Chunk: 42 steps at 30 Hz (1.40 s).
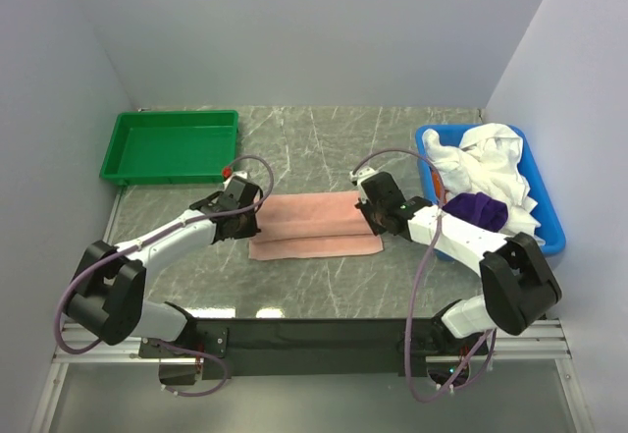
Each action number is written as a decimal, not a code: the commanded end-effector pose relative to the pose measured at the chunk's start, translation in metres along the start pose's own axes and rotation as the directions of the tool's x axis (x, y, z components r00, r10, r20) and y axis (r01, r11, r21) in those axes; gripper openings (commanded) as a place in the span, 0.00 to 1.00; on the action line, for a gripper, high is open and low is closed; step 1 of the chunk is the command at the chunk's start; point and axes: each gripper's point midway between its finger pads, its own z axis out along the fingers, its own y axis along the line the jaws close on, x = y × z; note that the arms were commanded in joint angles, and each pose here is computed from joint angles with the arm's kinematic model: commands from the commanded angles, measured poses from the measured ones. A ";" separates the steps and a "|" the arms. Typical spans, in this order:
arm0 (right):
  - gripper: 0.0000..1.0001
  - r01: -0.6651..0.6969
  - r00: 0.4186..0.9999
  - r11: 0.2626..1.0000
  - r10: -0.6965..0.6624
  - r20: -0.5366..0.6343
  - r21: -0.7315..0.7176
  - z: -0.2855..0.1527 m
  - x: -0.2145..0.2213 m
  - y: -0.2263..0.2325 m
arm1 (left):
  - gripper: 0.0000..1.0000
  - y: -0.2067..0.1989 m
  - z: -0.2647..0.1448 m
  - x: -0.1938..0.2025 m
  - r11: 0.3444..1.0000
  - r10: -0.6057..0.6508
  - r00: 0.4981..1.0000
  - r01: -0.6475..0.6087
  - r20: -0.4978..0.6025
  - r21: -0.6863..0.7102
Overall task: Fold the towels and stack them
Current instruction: Fold the towel
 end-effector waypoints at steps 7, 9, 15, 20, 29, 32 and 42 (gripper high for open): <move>0.00 0.011 0.993 0.999 -0.006 -0.121 0.044 0.015 0.034 -0.007 | 0.01 0.020 0.008 0.027 0.997 -0.022 0.999 0.020 -0.034 -0.073; 0.09 0.009 0.992 0.999 -0.004 -0.123 0.039 0.013 0.033 -0.007 | 0.07 0.021 0.007 0.029 0.997 -0.031 0.999 0.029 -0.035 -0.074; 0.53 -0.027 0.997 0.999 0.029 -0.075 0.023 -0.007 0.014 -0.005 | 0.57 0.012 -0.014 0.014 0.999 -0.045 0.999 0.045 0.000 -0.029; 0.61 -0.105 0.993 0.994 0.105 0.046 -0.006 -0.038 -0.019 -0.007 | 0.91 0.003 -0.058 -0.025 0.995 -0.101 0.988 0.099 0.119 0.028; 0.50 -0.306 0.930 0.944 0.323 0.172 -0.122 -0.056 -0.066 0.008 | 0.86 -0.031 -0.079 -0.056 0.982 -0.140 0.977 0.116 0.160 0.148; 0.45 -0.354 0.921 0.929 0.367 0.134 -0.109 -0.043 -0.069 0.011 | 0.81 -0.046 -0.061 -0.055 0.984 -0.121 0.986 0.103 0.115 0.147; 0.45 -0.405 0.914 0.910 0.404 -0.031 -0.085 0.012 -0.060 0.031 | 0.75 -0.070 -0.001 -0.032 0.998 -0.038 0.999 0.039 -0.022 0.050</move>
